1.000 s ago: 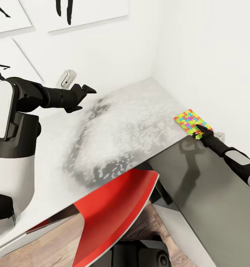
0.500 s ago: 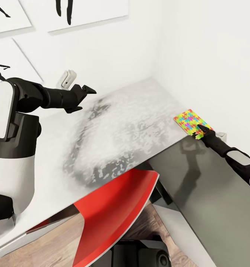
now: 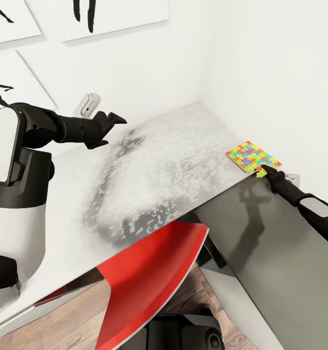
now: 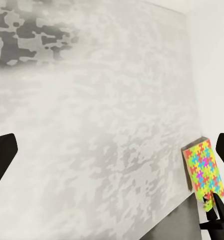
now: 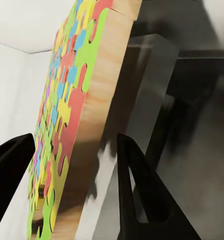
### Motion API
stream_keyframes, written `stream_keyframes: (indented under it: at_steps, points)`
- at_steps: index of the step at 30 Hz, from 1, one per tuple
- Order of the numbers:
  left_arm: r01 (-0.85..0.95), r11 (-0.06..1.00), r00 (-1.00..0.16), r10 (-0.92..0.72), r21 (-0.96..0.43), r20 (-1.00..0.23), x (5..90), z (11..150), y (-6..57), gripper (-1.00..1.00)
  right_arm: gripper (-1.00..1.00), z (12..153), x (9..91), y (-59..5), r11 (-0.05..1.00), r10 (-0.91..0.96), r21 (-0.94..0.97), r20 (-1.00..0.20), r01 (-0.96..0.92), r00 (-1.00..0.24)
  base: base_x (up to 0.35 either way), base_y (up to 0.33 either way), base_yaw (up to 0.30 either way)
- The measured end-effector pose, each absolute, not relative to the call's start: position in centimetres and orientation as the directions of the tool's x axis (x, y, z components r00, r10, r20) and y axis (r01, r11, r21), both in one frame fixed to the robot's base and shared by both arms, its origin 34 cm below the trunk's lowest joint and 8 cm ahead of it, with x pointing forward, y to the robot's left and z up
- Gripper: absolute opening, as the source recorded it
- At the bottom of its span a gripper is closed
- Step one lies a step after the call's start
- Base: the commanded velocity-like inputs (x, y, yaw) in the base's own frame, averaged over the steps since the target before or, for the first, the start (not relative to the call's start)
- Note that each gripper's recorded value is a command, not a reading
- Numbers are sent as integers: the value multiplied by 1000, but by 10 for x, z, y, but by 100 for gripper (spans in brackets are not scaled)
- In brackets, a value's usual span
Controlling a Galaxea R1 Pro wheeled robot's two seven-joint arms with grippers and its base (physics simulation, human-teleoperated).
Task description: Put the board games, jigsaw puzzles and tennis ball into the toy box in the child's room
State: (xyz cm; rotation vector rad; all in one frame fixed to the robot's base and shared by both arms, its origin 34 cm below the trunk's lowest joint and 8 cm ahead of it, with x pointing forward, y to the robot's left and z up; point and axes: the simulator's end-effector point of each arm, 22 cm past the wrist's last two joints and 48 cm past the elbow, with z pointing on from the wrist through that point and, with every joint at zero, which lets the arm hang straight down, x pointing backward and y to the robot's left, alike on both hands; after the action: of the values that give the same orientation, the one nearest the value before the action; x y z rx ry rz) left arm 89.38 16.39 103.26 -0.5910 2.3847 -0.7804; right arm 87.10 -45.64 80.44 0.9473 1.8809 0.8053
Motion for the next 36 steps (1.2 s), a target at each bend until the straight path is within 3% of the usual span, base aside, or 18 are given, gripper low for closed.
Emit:
stream_keyframes:
  at_steps: [36]
  points:
    - [-251, 733, -762, -552, -632, -338, 883, 1013, 164, 100, -100, 834, 874, -462, 523, 825, 822, -421, 226, -377, 0, 0, 0]
